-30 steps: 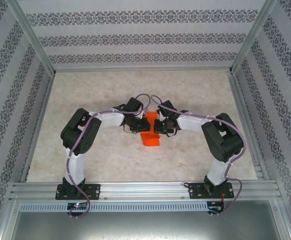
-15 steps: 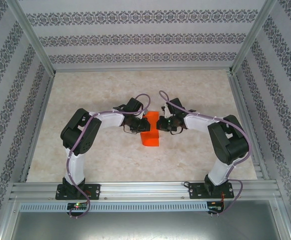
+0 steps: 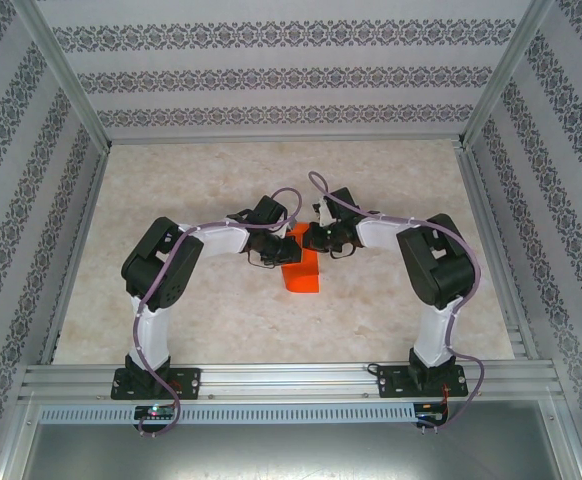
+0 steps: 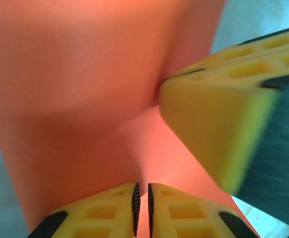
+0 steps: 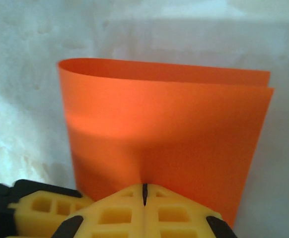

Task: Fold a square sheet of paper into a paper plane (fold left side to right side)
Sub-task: Hold the square sheet of paper at the center of the table, then first fold the square sheet of paper in half at the center of the table.

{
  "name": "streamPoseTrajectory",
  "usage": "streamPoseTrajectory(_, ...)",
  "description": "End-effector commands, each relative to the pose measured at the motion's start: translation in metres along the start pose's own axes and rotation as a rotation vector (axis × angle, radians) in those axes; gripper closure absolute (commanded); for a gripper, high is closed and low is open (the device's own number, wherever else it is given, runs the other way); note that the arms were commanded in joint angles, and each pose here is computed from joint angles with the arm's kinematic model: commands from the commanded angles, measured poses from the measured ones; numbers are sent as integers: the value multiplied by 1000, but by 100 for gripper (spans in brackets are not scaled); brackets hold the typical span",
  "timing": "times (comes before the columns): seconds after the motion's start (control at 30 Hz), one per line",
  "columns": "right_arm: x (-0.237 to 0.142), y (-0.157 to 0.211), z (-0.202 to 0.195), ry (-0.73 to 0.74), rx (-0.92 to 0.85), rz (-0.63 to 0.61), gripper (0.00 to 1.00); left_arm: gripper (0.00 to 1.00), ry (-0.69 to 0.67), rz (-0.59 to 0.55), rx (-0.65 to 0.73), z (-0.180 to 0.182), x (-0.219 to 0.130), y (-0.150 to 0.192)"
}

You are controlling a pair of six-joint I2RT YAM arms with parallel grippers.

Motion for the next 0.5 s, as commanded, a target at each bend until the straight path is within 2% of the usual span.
streamPoseTrajectory(0.0,10,3,-9,40,30,37,97,81,-38,48,-5,2,5,16)
streamPoseTrajectory(0.2,17,12,-32,132,82,66,97,77,1,11,38,-15,-11,7)
streamPoseTrajectory(0.47,17,15,-36,145,93,73,98,79,1,29,30,-9,-5,15)
Point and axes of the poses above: each hand's point on the last joint's axis, 136 mm out from that joint toward the fingers, its own x axis out along the fingers, its own z axis along the line the jaws close on, y = z × x, the point moved 3 cm from there along -x, back along the fingers, and after that the axes turned 14 degrees about x, right-handed, at the moved point
